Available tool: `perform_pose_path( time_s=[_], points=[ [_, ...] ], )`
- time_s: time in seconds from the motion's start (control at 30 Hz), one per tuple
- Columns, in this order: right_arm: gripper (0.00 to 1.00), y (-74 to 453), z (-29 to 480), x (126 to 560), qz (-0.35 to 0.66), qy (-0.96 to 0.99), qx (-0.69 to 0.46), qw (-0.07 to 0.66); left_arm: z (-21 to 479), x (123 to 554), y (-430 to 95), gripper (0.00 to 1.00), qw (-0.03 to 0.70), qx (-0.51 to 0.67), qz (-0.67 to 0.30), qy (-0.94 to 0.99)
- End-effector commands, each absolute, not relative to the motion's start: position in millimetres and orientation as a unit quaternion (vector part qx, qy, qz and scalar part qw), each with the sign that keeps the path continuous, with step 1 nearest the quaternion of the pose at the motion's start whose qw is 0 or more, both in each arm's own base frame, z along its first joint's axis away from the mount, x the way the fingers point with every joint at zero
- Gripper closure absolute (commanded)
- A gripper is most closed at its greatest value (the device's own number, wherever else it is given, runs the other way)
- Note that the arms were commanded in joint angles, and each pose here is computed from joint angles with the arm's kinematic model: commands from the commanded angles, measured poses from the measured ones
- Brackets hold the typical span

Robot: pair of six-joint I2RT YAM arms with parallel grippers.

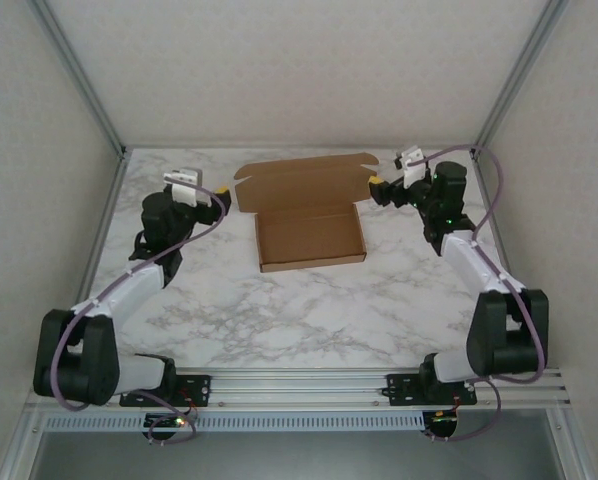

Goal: Fold the paper box

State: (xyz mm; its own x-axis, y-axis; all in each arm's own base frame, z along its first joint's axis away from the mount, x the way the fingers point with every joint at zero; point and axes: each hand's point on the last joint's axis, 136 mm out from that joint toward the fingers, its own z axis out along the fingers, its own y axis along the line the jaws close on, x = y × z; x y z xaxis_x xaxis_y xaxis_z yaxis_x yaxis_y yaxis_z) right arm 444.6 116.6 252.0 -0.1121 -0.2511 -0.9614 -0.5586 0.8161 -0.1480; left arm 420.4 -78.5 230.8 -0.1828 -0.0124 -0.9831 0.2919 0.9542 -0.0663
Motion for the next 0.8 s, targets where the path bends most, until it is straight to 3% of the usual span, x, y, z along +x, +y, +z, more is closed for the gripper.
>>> perform_pose_path(
  time_s=[0.0,0.23,0.57,0.67,0.77],
  points=[
    [0.1,119.8,259.1,457.0,0.125,0.693,-0.301,0.643,231.5,417.1,-104.8,0.11,0.641,0.175,-0.157,0.731],
    [0.09,118.9,224.0,483.1,0.149,0.719,-0.317,0.601,208.3,436.4,-124.8,0.14,0.603,0.235,-0.178,0.741],
    [0.11,137.5,214.5,503.5,0.196,0.712,-0.347,0.578,201.4,465.5,-144.8,0.19,0.582,0.286,-0.179,0.74],
    [0.14,141.2,212.3,508.9,0.201,0.715,-0.351,0.571,196.4,470.8,-151.9,0.24,0.57,0.301,-0.19,0.74],
    [0.2,143.5,205.0,513.8,0.206,0.723,-0.351,0.559,190.0,477.1,-157.3,0.36,0.553,0.31,-0.195,0.748]
  ],
)
